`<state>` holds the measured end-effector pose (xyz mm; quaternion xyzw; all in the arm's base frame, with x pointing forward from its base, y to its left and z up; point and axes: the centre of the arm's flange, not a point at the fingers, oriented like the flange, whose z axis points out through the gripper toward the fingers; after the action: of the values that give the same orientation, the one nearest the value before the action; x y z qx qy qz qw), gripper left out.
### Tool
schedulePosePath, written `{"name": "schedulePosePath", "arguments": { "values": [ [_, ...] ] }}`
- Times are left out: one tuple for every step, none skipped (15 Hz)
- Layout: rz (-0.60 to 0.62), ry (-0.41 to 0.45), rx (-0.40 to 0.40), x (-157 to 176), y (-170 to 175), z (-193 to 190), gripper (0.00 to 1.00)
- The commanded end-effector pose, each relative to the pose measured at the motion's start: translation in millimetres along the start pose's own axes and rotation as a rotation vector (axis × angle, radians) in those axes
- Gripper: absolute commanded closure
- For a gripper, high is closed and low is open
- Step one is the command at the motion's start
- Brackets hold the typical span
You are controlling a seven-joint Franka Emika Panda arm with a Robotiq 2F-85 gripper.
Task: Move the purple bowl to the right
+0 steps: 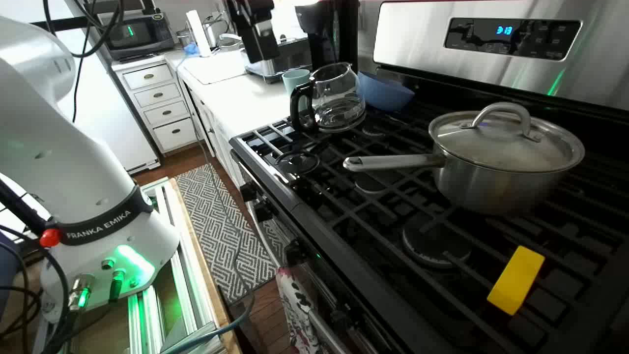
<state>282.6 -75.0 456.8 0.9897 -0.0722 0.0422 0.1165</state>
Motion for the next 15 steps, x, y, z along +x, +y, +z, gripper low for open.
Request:
{"name": "schedulePosePath", "arguments": {
  "values": [
    [-0.003,-0.016,0.001,-2,-1,6,0.00],
    [-0.006,-0.029,0.002,-4,-3,11,0.00],
    [-0.008,-0.037,0.002,-4,-3,14,0.00],
    [-0.008,-0.040,0.002,-3,-4,15,0.00],
    [-0.009,-0.041,0.003,-3,-4,15,0.00],
    [-0.009,-0.041,0.003,-3,-4,15,0.00],
    [-0.001,-0.035,-0.002,-1,-3,14,0.00],
    [0.032,-0.039,0.017,5,-2,11,0.00],
    [0.085,-0.036,0.015,14,-1,8,0.00],
    [0.137,-0.026,0.017,23,0,4,0.00],
    [0.201,-0.025,0.028,37,2,-1,0.00],
    [0.258,-0.021,0.027,51,6,-3,0.00],
    [0.307,-0.030,0.027,67,9,-4,0.00],
    [0.358,-0.034,0.026,81,12,-4,0.00],
    [0.400,-0.061,0.035,98,15,-4,0.00]
  ]
}}
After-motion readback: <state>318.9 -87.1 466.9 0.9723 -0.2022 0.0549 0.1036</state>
